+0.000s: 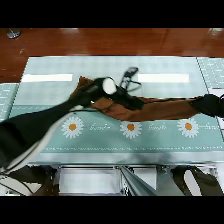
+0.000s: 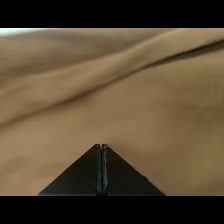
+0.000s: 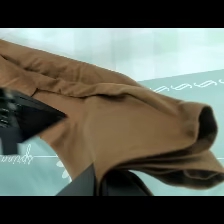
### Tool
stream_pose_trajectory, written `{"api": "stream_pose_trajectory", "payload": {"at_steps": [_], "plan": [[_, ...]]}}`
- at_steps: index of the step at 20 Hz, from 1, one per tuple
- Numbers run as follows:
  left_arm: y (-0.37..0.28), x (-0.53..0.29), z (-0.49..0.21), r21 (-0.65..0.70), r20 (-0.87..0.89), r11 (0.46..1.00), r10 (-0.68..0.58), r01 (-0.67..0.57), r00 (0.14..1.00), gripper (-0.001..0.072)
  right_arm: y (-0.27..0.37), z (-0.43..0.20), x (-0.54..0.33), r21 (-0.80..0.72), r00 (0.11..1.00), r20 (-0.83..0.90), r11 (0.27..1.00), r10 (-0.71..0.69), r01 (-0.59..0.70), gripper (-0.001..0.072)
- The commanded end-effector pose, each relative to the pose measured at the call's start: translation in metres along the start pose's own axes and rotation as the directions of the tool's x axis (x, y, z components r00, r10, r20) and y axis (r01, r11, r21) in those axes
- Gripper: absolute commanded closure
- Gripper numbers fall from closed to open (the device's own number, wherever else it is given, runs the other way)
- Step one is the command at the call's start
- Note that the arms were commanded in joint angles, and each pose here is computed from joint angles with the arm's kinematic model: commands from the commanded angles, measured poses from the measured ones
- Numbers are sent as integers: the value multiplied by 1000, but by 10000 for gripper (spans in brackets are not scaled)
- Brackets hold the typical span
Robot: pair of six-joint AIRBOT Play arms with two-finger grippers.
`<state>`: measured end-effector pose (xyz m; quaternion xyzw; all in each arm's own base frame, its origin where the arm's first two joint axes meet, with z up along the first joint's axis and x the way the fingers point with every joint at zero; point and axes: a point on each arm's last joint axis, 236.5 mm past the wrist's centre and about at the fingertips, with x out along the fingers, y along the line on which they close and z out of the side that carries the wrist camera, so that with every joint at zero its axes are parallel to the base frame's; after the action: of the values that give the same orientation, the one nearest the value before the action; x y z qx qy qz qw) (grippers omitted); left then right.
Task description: Fold the shirts.
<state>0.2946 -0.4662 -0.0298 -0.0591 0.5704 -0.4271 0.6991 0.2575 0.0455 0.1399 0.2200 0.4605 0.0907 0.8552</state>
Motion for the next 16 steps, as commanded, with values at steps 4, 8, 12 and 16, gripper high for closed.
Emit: {"api": "stream_pose_trajectory", "payload": {"at_steps": [4,8,12,16], "plan": [[-67,66,-76,16,-210,996,-82,88,974,688,12,4,-4,-24,998,42,999,40,-39,673],[-66,26,-36,33,-183,992,-111,118,977,688,12,5,-5,-31,998,42,999,43,-42,673],[4,-83,48,-58,17,996,-70,71,997,689,30,7,6,-35,992,13,992,124,-124,673],[103,-230,71,-189,160,978,116,-85,980,689,78,16,43,-98,973,-56,969,224,-229,673]]}}
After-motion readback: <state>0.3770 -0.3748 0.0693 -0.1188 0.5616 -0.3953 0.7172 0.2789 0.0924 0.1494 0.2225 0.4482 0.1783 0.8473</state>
